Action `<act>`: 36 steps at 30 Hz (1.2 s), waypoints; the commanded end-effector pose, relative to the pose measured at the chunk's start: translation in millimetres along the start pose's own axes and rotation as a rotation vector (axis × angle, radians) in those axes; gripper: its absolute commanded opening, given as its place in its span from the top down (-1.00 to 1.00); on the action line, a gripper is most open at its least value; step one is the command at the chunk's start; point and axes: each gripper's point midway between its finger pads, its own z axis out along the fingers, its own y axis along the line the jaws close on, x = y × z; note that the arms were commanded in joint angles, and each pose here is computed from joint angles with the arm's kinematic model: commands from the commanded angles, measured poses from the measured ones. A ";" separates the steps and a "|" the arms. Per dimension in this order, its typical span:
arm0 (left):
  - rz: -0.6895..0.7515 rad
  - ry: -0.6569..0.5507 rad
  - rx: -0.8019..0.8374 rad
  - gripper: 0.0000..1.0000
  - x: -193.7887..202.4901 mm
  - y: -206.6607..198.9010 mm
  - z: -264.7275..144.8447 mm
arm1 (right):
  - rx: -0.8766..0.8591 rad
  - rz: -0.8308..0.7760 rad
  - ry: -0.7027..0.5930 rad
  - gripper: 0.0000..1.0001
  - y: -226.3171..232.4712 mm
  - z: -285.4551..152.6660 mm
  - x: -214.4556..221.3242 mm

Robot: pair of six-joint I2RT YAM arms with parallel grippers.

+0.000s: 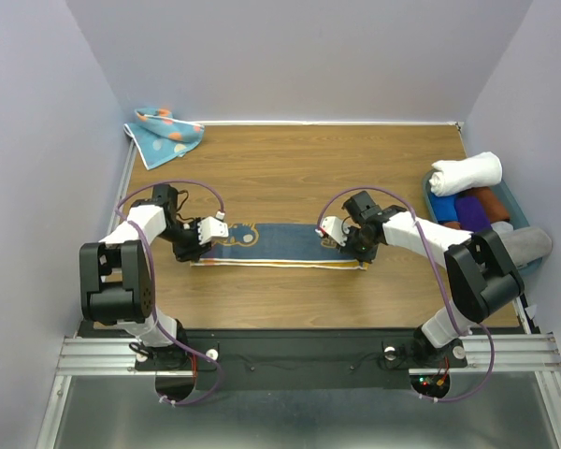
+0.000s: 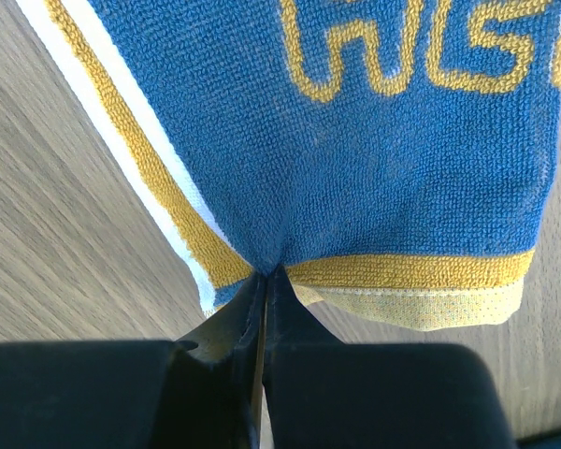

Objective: Roll the towels
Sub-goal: Fold the towel

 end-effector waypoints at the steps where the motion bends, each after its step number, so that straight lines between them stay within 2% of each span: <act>1: 0.009 0.016 0.043 -0.01 5.5 -12.0 7.1 | 0.003 -0.004 -0.019 0.99 -1.6 1.7 -7.8; 5: 0.020 0.036 0.055 -0.01 12.0 -16.6 11.1 | 0.001 -0.003 -0.025 0.99 -1.4 1.2 -9.1; 7: 0.022 0.042 0.059 0.05 14.0 -17.7 13.1 | 0.004 -0.003 -0.026 0.99 -2.0 0.1 -9.5; 8: 0.017 0.044 0.061 0.18 15.2 -17.2 14.1 | 0.004 -0.003 -0.026 0.99 -2.0 0.1 -9.5; 10: 0.013 0.047 0.059 0.32 15.4 -14.5 14.3 | 0.005 -0.004 -0.029 0.99 -2.1 -0.6 -10.2; 11: 0.012 0.045 0.055 0.48 14.7 -13.2 13.9 | 0.007 -0.004 -0.029 0.99 -2.4 -1.0 -10.2; 14: 0.015 0.039 0.038 0.57 10.7 -8.4 8.4 | 0.017 -0.007 -0.035 0.99 -3.3 -4.6 -10.9; 18: 0.026 0.031 0.025 0.54 4.3 -3.6 -1.3 | 0.041 -0.003 -0.047 0.99 -7.2 -11.3 -13.3; 20: 0.031 0.027 0.013 0.34 0.9 -0.8 -5.7 | 0.046 -0.006 -0.051 0.99 -7.9 -13.0 -14.7; 22: 0.029 0.028 0.016 0.22 0.2 -1.6 -7.3 | 0.049 -0.003 -0.056 0.99 -9.0 -14.4 -16.0; 27: 0.034 0.033 0.008 0.19 0.7 -2.9 -9.1 | 0.041 -0.003 -0.057 0.99 -8.1 -13.7 -16.5; 30: 0.033 0.022 0.005 0.38 -1.1 -1.8 -9.0 | 0.041 -0.003 -0.057 0.99 -9.0 -13.6 -17.5; 31: 0.036 0.020 0.000 0.50 -2.6 0.1 -10.0 | 0.039 -0.004 -0.054 0.99 -8.4 -13.4 -16.8; 36: 0.041 0.013 -0.008 0.79 -5.8 3.8 -13.6 | 0.048 -0.004 -0.059 0.99 -10.1 -15.9 -18.4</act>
